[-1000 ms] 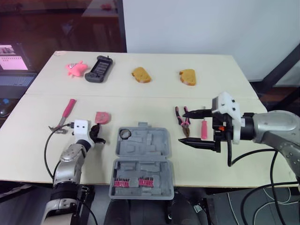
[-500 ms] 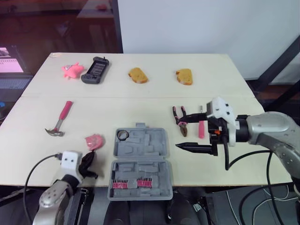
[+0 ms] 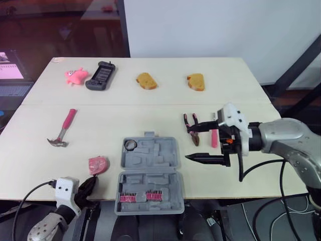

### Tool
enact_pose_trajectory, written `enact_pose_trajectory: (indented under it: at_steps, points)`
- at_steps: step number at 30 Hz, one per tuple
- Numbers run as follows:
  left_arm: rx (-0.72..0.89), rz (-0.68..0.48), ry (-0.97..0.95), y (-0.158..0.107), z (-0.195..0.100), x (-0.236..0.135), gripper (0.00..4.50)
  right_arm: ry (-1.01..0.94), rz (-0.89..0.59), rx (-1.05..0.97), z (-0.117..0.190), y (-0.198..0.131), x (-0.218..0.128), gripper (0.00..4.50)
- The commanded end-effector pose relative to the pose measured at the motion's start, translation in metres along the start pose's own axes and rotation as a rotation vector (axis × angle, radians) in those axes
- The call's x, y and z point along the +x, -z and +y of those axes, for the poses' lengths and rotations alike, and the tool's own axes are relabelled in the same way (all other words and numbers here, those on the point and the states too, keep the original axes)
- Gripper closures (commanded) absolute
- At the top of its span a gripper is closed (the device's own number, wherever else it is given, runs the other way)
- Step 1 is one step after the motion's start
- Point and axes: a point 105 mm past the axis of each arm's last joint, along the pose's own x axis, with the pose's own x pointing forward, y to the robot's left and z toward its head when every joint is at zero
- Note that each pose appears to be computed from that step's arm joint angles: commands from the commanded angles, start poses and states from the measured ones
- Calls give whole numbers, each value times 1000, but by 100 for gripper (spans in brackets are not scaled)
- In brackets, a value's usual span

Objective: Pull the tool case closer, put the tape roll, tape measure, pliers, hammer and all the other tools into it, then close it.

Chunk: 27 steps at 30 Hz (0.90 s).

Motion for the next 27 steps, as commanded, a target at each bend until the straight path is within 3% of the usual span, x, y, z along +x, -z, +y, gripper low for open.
enact_pose_trajectory:
  at_steps: [1,6,13,17,22,27]
  points:
    - [3,-6,17,-5,8,-17,270,6,-18,-41,0,-8,-2,0]
    - [112,-67,103,-29,14,-35,10,8,-16,-35,1,-6,-2,0]
    - [254,-106,294,-74,22,-38,2,0,-37,-36,3,-10,0,0]
    - [379,-38,424,-90,35,-20,2,-17,-48,-35,6,-13,2,0]
    - [501,100,570,-85,42,8,2,3,-52,-38,6,-14,3,0]
    - [579,122,639,-83,47,30,2,31,-56,-31,9,-13,4,0]
